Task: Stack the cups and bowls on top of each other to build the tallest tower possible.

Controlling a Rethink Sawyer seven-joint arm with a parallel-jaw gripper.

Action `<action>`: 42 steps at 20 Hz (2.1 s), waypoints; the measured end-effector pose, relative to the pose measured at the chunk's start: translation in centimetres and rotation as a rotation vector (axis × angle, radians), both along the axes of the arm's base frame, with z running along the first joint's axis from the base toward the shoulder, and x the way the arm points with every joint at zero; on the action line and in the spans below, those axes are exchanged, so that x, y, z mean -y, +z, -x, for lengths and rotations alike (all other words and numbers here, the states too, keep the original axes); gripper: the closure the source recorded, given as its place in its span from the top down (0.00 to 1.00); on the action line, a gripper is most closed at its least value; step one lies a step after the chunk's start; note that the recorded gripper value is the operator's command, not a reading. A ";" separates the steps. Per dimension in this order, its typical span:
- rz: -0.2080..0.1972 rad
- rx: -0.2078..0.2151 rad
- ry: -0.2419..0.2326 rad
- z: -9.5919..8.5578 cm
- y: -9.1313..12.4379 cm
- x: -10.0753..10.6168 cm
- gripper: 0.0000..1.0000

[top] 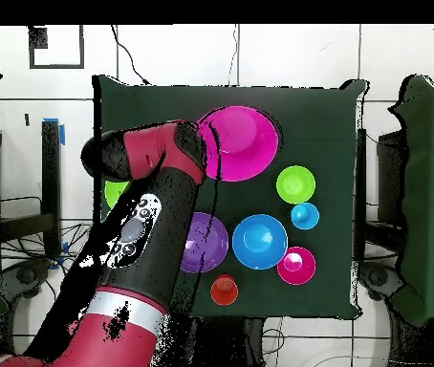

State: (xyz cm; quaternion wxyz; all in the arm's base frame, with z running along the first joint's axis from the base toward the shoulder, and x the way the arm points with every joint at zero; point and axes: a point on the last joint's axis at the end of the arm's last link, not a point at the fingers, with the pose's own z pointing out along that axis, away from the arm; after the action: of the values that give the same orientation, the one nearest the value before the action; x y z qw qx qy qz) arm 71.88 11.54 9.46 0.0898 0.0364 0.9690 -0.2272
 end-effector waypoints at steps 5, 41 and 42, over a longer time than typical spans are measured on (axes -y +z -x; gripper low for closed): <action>0.013 -0.038 -0.010 -1.9 1.6 -1.7 0.00; 0.141 -0.191 0.022 -8.5 1.0 -10.6 0.00; 0.148 -0.199 0.019 -8.6 1.0 -10.7 0.00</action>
State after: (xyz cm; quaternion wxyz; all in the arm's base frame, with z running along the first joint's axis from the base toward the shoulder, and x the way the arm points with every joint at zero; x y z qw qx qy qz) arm 80.44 22.27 10.46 -0.0023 -0.0023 0.9540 -0.2999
